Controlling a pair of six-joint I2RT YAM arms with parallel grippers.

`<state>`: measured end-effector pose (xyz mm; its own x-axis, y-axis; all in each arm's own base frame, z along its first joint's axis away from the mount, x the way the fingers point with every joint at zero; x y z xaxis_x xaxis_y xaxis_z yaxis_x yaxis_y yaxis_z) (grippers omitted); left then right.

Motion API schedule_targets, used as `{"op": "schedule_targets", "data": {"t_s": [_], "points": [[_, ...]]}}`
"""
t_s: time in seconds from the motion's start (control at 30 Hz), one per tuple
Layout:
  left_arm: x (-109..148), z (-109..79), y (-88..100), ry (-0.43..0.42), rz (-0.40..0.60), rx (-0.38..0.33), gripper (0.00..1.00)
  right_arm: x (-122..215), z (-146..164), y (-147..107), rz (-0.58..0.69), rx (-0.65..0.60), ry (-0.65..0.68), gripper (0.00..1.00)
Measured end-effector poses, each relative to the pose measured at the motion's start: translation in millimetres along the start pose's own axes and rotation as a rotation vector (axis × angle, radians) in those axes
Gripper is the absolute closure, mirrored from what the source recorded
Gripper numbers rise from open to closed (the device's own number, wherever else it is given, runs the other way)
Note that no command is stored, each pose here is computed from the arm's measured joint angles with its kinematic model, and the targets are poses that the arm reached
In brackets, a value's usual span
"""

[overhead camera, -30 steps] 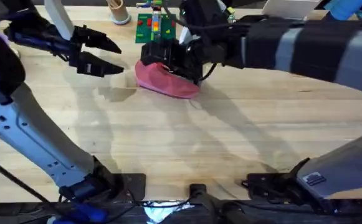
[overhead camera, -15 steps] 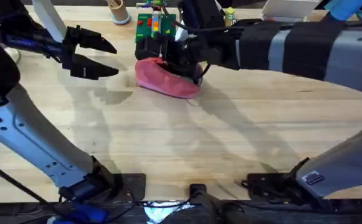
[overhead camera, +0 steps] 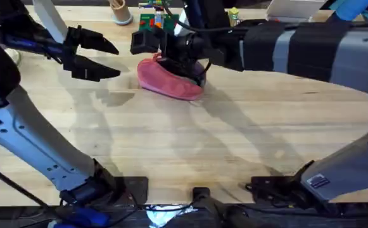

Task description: Unzip the bag, pick up the pens from the table one at a time and place them inside, then zip the bag closed.

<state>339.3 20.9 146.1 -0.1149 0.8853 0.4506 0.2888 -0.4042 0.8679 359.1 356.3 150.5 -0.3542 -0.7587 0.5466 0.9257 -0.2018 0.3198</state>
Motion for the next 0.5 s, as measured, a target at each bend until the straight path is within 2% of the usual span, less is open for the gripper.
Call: {"op": "schedule_targets", "data": {"t_s": [0.5], "points": [[0.0,0.0,0.0,0.0,0.0,0.0,0.006,14.7,17.0,5.8,-0.027,0.064,0.034,0.005]]}}
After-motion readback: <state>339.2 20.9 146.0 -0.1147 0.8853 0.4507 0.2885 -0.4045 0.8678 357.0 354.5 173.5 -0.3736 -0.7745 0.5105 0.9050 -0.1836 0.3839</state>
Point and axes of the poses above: each hand's point on the last joint's axis, 136 mm out from that joint toward the fingers, its own x axis back along the fingers, its own z axis along the line the jaws close on, y = z × x, the point moved 1 cm from there along x, back along the fingers, and after that the axes turned 6 degrees about -x, right-handed, at the moved point
